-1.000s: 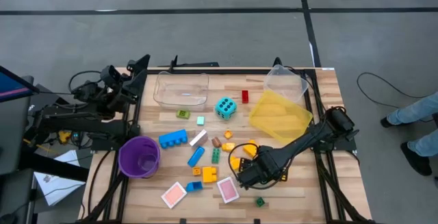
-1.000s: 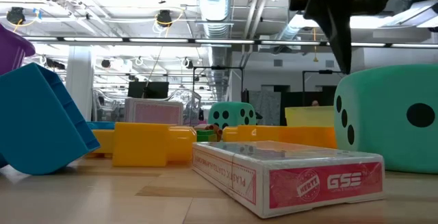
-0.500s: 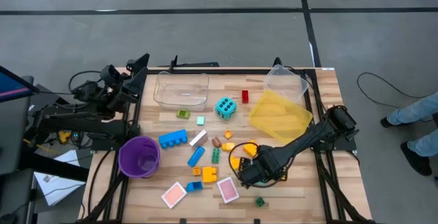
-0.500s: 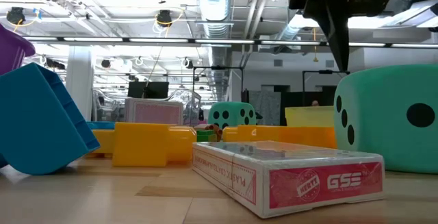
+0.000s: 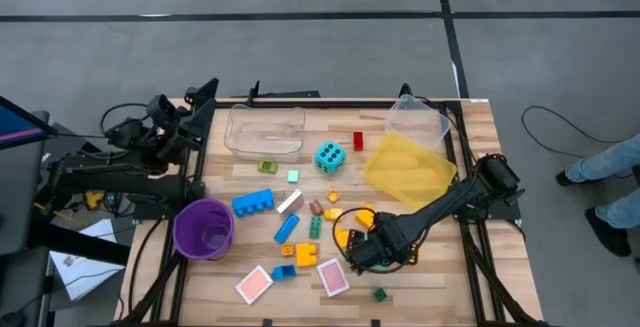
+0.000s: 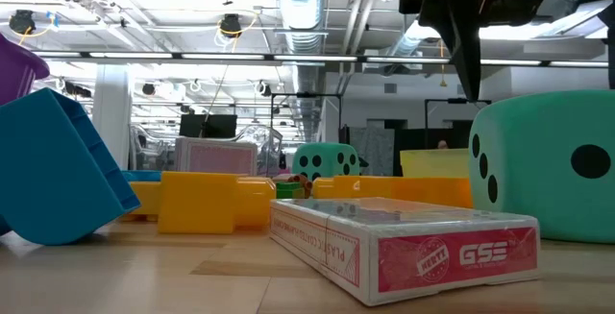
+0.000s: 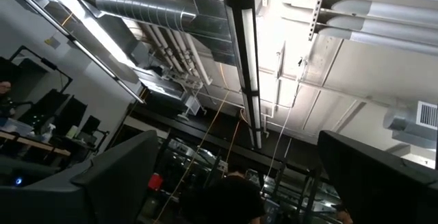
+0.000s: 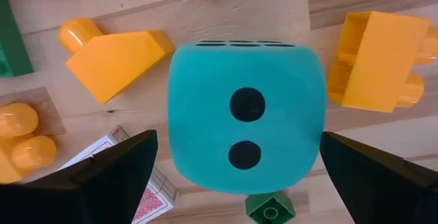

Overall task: Pick & Place Toys
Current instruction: Put the blue dice into the transparent bin

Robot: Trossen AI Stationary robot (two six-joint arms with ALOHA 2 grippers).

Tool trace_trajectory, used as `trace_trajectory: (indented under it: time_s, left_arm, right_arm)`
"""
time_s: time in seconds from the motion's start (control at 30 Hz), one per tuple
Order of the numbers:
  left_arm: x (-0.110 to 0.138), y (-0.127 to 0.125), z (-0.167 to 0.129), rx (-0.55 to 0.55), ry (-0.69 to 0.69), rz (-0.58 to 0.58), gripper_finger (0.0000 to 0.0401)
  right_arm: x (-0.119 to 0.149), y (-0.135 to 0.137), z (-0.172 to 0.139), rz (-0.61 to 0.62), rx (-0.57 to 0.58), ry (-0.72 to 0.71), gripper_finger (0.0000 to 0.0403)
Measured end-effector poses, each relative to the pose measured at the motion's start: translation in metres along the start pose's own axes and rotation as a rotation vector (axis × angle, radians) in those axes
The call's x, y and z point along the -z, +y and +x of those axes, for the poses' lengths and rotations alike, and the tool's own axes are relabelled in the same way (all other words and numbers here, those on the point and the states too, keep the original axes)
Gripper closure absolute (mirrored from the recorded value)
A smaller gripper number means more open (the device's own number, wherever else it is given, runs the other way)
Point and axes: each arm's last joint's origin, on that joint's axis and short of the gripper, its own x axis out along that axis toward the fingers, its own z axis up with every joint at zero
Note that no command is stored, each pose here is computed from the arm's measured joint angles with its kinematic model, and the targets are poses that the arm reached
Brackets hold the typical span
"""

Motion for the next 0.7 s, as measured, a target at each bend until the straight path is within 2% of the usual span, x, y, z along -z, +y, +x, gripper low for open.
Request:
trace_trajectory:
  time_s: [0.7]
  left_arm:
    - [0.0000, 0.0001, 0.0000, -0.005, -0.001, 0.000, 0.0004]
  right_arm:
    - [-0.0003, -0.0009, 0.0000, -0.021, 0.007, -0.006, 0.0003]
